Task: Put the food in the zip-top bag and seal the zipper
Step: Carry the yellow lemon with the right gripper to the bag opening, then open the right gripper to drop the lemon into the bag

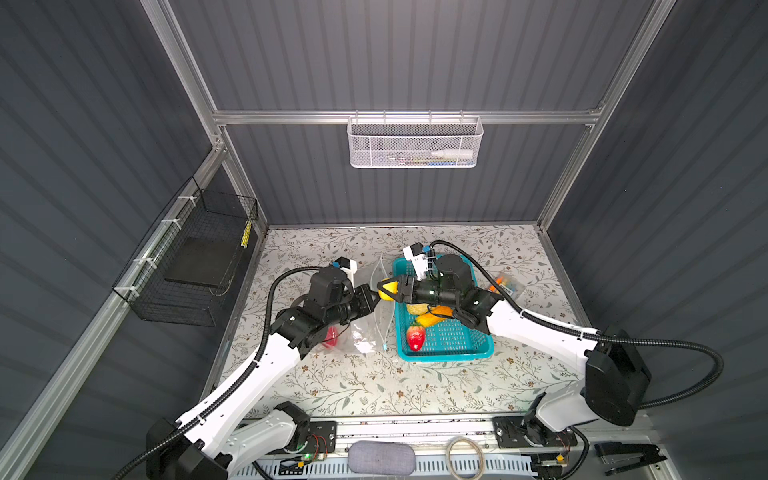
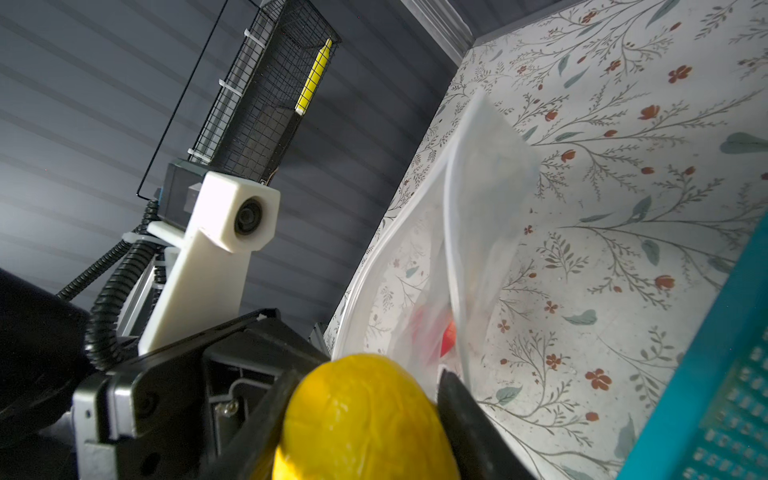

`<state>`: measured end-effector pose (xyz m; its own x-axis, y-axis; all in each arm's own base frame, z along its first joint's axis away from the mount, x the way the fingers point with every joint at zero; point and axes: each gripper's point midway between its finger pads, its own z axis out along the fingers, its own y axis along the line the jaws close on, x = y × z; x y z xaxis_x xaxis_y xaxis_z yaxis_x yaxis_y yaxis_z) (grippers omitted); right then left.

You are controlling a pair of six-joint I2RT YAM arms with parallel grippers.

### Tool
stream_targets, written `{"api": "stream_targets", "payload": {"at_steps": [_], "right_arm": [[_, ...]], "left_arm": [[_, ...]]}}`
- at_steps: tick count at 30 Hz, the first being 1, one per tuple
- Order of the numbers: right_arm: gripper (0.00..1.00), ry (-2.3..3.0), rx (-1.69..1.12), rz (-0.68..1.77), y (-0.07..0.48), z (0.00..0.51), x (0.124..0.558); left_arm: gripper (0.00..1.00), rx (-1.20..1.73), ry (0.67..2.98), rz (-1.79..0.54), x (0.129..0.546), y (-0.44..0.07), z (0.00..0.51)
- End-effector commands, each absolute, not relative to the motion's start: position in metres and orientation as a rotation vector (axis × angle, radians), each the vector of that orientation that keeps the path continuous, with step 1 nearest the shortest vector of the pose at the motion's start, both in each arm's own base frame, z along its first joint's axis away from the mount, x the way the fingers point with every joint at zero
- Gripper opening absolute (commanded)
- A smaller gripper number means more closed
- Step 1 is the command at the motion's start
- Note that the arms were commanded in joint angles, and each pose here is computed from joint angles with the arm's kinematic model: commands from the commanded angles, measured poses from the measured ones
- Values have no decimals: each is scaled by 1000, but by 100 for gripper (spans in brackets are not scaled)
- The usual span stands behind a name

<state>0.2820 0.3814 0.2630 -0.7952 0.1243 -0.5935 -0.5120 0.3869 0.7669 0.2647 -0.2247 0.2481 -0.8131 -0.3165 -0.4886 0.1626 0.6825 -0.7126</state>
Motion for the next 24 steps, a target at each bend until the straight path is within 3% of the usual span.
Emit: {"api": "stream_targets", "payload": {"at_steps": [1, 16, 24], "right_arm": [[50, 2176, -309, 1334, 374, 233, 282], [50, 2253, -308, 1110, 368, 219, 290], [60, 2339, -415, 888, 381, 203, 287]], "left_arm": [[0, -87, 2176, -1127, 266, -230, 290], [0, -66, 2157, -1185, 266, -237, 299], [0, -71, 2170, -1181, 267, -238, 294]]}}
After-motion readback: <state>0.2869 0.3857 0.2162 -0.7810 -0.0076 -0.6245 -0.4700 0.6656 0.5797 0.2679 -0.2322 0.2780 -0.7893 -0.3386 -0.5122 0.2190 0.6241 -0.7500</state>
